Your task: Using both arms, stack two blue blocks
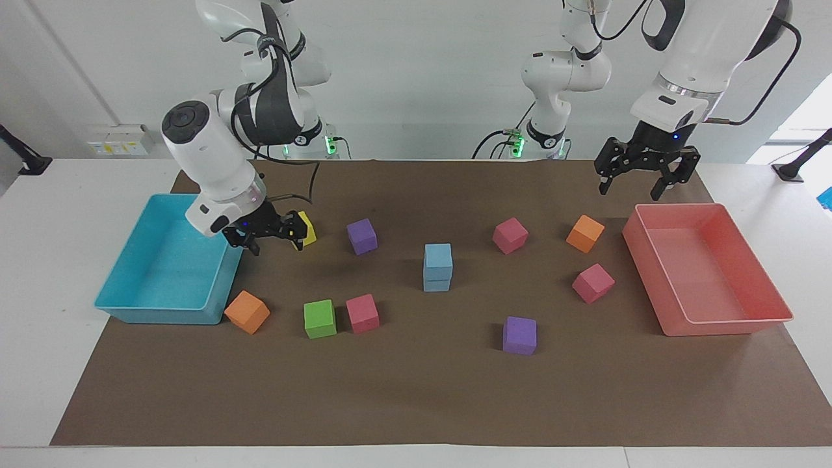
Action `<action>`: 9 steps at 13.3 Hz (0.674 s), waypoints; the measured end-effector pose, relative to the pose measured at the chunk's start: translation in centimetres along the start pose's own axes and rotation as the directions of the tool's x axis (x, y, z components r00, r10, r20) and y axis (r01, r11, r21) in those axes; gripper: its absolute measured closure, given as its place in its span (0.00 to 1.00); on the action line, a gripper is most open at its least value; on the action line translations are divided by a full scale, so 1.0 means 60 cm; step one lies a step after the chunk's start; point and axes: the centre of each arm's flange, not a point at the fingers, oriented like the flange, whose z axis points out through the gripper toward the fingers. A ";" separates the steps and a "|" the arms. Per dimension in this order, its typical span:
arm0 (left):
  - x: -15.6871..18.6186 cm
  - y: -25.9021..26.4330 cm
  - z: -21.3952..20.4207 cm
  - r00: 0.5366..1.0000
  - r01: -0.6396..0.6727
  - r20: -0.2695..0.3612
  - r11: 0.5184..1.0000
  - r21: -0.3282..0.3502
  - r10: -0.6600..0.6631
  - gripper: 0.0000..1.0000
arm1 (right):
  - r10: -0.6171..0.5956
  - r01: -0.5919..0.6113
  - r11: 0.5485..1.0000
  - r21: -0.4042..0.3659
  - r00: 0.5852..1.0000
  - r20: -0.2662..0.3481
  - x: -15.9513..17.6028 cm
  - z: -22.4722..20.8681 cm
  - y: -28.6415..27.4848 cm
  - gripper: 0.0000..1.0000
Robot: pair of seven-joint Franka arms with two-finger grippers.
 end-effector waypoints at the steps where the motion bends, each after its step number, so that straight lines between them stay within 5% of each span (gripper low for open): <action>1: 0.002 0.000 -0.004 1.000 -0.002 0.026 1.000 -0.002 0.002 0.00 | 0.009 -0.009 1.000 -0.017 1.000 -0.018 -0.003 -0.019 -0.003 0.00; 4: -0.001 -0.003 -0.015 0.997 0.001 0.077 1.000 -0.004 0.000 0.00 | 0.059 -0.060 0.998 -0.026 0.997 -0.054 -0.026 -0.086 -0.010 0.00; 9: -0.022 0.002 -0.026 0.989 -0.012 0.149 1.000 0.015 0.010 0.00 | 0.081 -0.081 0.995 -0.050 0.997 -0.017 -0.085 -0.210 0.005 0.00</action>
